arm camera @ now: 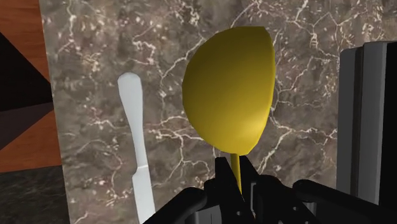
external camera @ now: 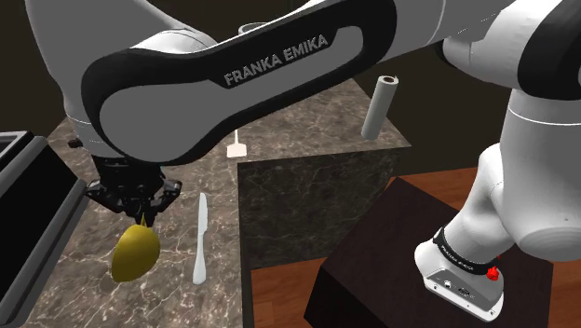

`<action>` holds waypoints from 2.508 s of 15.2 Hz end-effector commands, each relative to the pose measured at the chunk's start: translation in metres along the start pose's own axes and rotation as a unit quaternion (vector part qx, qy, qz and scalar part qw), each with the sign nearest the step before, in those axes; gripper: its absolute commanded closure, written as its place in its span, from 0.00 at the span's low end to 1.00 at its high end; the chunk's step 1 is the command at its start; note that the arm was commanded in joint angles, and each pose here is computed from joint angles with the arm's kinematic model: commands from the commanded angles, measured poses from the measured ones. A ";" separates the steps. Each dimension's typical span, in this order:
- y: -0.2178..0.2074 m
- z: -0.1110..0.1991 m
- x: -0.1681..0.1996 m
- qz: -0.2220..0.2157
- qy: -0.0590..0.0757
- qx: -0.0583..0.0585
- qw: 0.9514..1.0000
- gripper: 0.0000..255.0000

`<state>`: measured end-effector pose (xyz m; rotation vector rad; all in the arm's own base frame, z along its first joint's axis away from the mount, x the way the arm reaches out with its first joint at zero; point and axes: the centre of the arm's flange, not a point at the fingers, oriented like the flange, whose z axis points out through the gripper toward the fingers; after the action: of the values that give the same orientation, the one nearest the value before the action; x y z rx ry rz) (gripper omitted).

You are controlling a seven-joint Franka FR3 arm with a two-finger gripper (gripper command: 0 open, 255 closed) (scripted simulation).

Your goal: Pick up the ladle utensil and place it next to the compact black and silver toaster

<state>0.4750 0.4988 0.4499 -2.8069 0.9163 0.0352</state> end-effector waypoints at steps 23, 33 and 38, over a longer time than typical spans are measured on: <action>0.019 0.104 0.010 0.000 0.000 0.000 1.000 1.00; 0.019 0.091 0.010 0.000 0.000 0.000 1.000 0.00; 0.019 0.054 0.010 0.000 0.000 0.000 1.000 0.00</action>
<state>0.4736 0.4889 0.3898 -2.8057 0.9159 0.0339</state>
